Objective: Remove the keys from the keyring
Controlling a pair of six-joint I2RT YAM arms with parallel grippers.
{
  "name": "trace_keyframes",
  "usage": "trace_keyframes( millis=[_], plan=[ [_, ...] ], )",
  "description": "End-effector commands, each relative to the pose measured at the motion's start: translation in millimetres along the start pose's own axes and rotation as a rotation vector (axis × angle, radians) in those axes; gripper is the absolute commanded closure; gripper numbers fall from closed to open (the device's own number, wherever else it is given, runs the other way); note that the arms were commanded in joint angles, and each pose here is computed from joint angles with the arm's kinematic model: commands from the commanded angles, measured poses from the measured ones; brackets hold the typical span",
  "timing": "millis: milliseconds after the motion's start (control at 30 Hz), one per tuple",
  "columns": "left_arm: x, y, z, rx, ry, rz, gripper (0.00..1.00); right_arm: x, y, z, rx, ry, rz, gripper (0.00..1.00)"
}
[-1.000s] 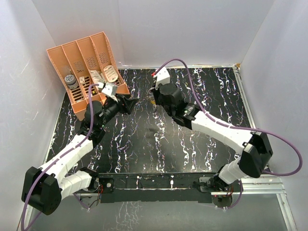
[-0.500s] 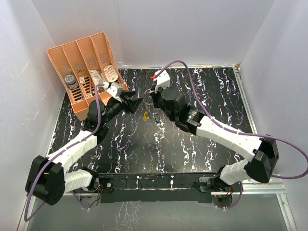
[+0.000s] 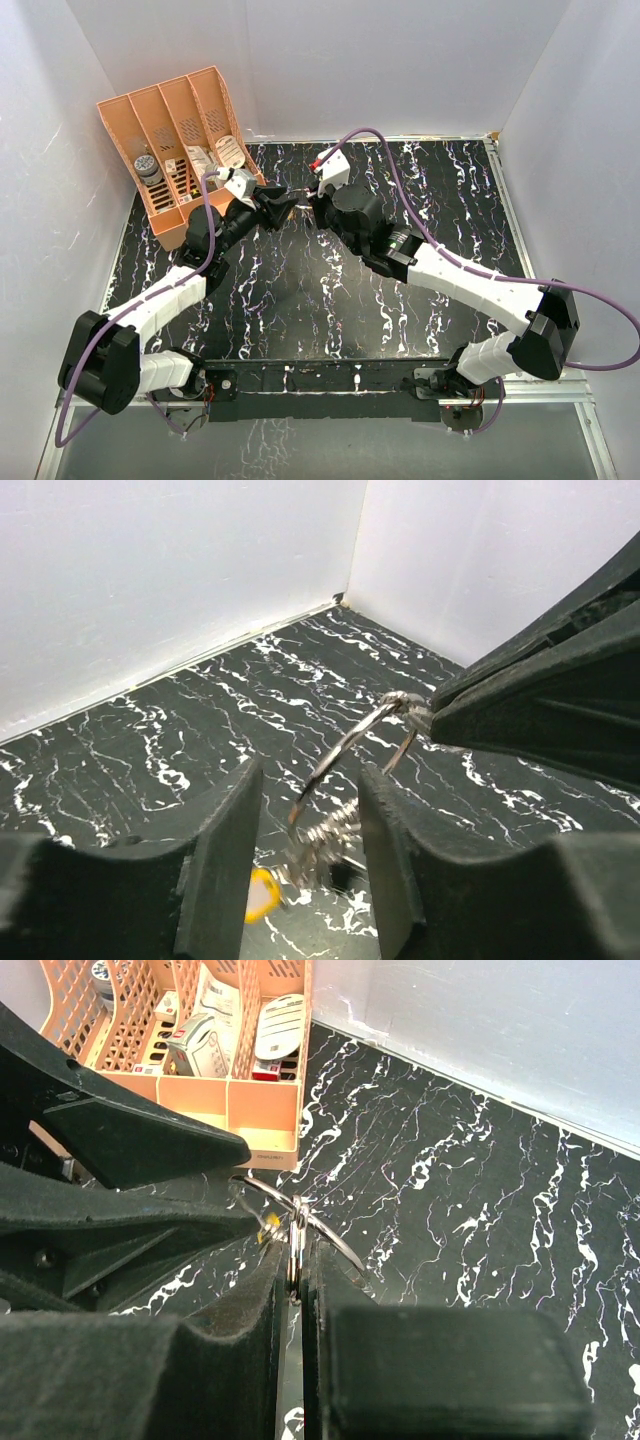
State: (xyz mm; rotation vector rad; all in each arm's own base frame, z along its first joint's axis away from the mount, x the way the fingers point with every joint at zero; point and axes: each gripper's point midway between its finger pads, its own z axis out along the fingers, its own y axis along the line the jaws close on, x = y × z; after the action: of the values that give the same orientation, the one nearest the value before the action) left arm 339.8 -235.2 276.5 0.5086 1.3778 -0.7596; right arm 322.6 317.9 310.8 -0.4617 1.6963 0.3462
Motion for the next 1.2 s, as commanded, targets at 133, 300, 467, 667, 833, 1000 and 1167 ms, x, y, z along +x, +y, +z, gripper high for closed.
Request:
trace_keyframes(
  millis=[133,300,467,667,833,1000,1167],
  plan=[
    [-20,-18,12,0.116,-0.056,-0.009,0.85,-36,9,-8,-0.033,-0.106,0.058,1.0],
    [-9,-26,9,0.164,-0.016,-0.019,1.0,-40,8,-9,-0.028,-0.118,0.059,1.0],
    [-19,-25,0,0.127,-0.043,-0.016,1.0,-36,6,-10,-0.023,-0.117,0.044,1.0],
    [-56,-27,-6,0.088,-0.006,0.029,1.0,-41,-11,-28,0.013,-0.216,0.045,0.63],
    [-82,-31,-17,0.068,-0.044,0.078,1.0,-39,-25,-55,0.016,-0.352,0.098,0.29],
    [-97,-34,-23,0.053,-0.066,0.07,1.0,-11,-26,-71,-0.033,-0.427,0.108,0.22],
    [-115,-48,-24,0.106,-0.099,0.013,1.0,4,-25,-73,-0.043,-0.503,0.112,0.24]
  ],
)
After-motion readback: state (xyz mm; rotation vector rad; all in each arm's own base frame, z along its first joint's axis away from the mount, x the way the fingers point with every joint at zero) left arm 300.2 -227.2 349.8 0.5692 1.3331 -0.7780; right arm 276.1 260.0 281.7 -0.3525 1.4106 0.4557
